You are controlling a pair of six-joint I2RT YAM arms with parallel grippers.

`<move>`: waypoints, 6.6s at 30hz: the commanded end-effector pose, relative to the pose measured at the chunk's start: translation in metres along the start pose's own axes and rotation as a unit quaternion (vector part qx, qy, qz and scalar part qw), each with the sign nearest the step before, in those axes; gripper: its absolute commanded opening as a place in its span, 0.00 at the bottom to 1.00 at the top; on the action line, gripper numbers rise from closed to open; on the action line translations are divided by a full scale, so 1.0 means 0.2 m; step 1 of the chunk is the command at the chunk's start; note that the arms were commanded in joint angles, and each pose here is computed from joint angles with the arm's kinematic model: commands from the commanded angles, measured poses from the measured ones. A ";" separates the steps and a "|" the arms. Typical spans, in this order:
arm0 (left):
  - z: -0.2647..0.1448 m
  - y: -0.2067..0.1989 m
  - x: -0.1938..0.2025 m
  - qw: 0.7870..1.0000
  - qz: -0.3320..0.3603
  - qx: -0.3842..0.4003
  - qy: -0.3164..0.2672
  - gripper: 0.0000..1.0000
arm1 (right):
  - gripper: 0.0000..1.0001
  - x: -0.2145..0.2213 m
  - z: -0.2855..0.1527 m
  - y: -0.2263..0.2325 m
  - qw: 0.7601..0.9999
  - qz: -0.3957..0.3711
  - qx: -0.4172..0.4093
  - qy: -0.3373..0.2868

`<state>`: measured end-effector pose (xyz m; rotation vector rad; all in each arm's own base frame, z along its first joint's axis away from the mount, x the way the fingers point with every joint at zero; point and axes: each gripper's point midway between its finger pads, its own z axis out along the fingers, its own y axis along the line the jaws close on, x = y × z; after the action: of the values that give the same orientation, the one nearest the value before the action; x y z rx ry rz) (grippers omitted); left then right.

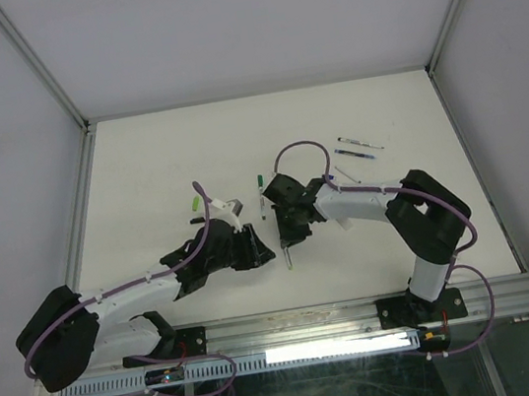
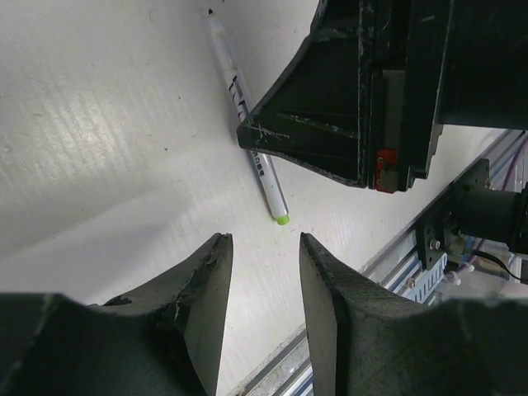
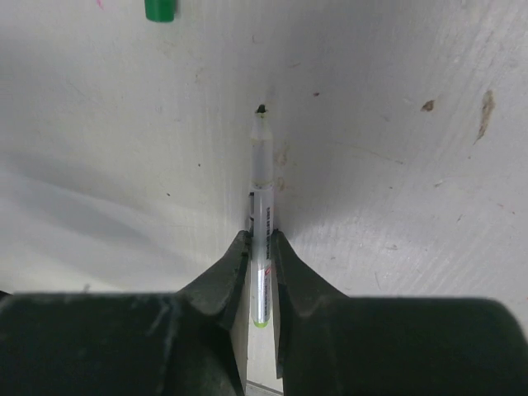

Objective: Insert the pens into the pen caps
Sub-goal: Pick up the pen from the center of the board, then pick up the pen cap from the center of the board.

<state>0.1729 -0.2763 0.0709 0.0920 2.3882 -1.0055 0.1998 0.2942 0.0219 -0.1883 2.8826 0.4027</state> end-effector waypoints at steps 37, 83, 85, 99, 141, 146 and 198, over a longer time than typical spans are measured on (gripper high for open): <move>0.26 -0.02 0.00 1.000 0.020 0.003 0.011 0.16 | 0.13 -0.07 -0.17 0.35 0.969 0.086 -0.230 -0.015; 0.07 -0.08 -0.10 0.999 0.020 0.016 -0.042 0.21 | 0.00 -0.12 -0.30 0.46 0.954 0.134 -0.243 -0.111; 0.07 -0.07 -0.10 0.999 0.019 0.012 -0.043 0.23 | 0.00 -0.11 -0.30 0.48 0.954 0.131 -0.245 -0.109; -0.02 0.00 -0.25 0.995 0.022 -0.058 -0.078 0.00 | 0.26 -0.20 -0.42 0.40 0.963 0.072 -0.185 -0.184; -0.16 0.88 -1.20 0.948 0.122 -0.294 -0.011 0.06 | 0.40 -0.04 -0.56 0.14 0.960 -0.038 -0.168 -0.219; -0.09 0.94 -1.14 0.950 0.126 -0.286 0.019 0.06 | 0.40 -0.02 -0.55 0.12 0.961 -0.037 -0.168 -0.216; 0.15 0.69 -0.93 0.958 0.168 -0.213 0.097 0.00 | 0.40 0.00 -0.60 0.07 0.960 -0.025 -0.167 -0.222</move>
<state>0.3808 -0.1453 0.0245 0.4064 2.6670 -0.2003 0.1699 0.2781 0.1254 -0.2210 2.4030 0.7974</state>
